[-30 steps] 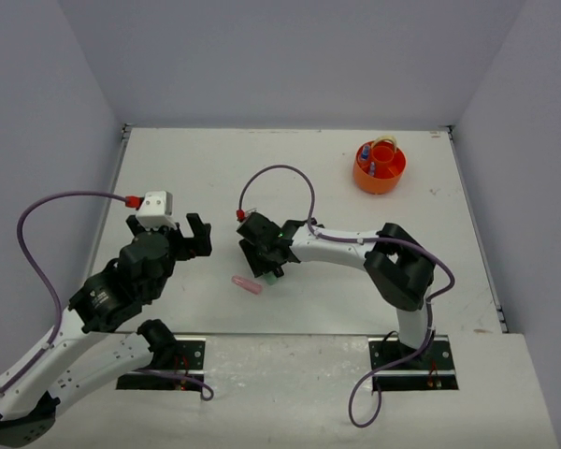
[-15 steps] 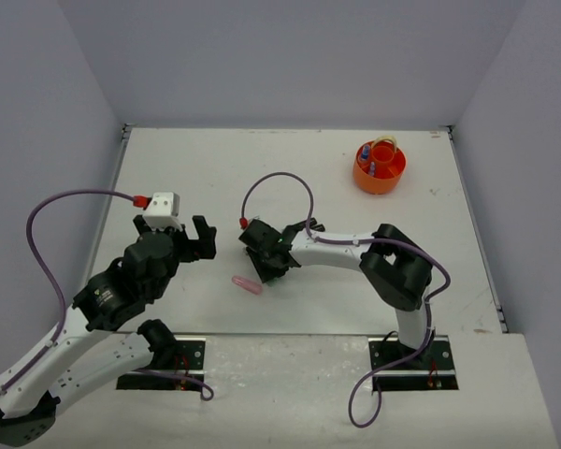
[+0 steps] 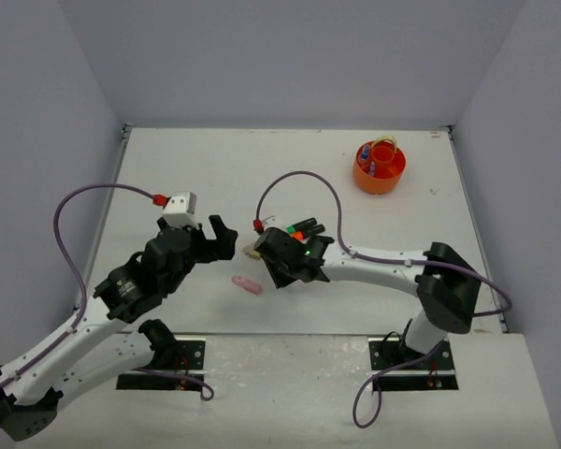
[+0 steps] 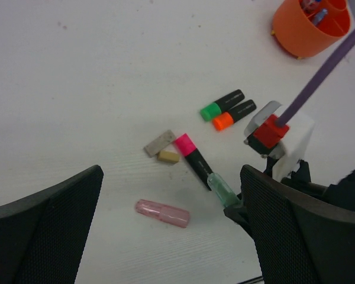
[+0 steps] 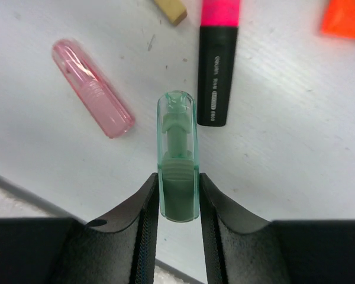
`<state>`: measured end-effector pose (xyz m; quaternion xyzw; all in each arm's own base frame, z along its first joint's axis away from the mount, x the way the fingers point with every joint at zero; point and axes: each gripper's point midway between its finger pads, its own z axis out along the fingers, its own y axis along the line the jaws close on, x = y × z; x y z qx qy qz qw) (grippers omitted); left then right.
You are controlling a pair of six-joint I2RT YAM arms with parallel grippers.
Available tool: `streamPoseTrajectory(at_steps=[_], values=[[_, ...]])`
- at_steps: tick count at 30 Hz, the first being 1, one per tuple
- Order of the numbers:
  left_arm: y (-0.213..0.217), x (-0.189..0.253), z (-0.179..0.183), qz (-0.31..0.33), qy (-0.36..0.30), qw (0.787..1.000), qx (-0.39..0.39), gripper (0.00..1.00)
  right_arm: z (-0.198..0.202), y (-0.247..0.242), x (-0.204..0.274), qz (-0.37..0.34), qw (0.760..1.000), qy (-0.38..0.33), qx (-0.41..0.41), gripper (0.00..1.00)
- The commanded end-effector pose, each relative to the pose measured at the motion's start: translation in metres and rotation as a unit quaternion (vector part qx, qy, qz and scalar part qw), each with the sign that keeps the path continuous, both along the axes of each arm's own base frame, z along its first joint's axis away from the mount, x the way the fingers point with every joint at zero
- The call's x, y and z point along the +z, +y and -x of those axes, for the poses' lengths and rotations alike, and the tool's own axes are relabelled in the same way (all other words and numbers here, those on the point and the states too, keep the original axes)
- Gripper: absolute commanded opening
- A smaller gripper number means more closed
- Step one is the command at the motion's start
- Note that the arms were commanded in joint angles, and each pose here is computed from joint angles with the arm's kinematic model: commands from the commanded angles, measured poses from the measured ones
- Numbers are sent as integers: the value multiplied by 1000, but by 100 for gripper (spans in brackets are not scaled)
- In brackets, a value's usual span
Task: Sort the stationery into containers
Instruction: Pick up the stationery from the center of the board, then place the stationery in the storage box.
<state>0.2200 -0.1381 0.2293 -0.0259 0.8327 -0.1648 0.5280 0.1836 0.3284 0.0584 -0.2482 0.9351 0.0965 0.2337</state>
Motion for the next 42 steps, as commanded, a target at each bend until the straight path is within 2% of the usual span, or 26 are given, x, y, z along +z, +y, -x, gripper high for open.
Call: streamPoseTrajectory(at_steps=[1,4,5,7,10,12,15,18,25,27,32,34,35,36,37,38,39,42], values=[[-45,25,2,142,-23,988,-60,100,-14,-11,64,-72,994,-80,-36,10],[-89,37,17,231,-32,959,-163,100,-5,-26,97,-140,983,-108,-38,10],[-98,43,21,255,-36,948,-185,100,-4,-27,90,-141,984,-106,-36,10],[-126,60,30,312,-47,915,-253,100,2,-32,116,-193,973,-127,-28,10],[-151,64,31,334,-36,894,-295,99,2,-46,133,-206,967,-144,-42,10],[-165,61,24,336,-23,891,-304,97,5,-56,141,-216,963,-155,-49,10],[-180,52,16,336,-8,889,-311,81,7,-64,151,-235,956,-166,-50,10],[-195,42,12,335,15,885,-324,68,7,-73,156,-234,954,-175,-60,10],[-214,38,7,342,29,875,-342,52,9,-79,164,-241,951,-183,-60,10],[-218,42,8,344,27,871,-351,40,8,-79,164,-238,952,-184,-59,10],[-226,52,12,344,20,861,-375,0,7,-81,163,-235,951,-189,-63,11],[-231,55,13,341,20,856,-387,0,6,-84,162,-231,951,-192,-70,13],[-233,56,13,338,18,855,-393,0,5,-87,162,-227,952,-193,-75,20],[-235,57,12,333,15,855,-397,0,5,-91,162,-224,951,-195,-81,35],[-238,58,9,324,9,857,-400,0,3,-96,162,-221,950,-197,-98,56],[-241,60,4,310,-1,862,-401,0,-2,-108,164,-216,945,-204,-138,88],[-246,51,-4,287,5,872,-396,0,-2,-122,160,-198,944,-205,-165,99],[-269,65,-47,186,-64,893,-405,0,-2,-168,163,-157,931,-222,-245,99]])
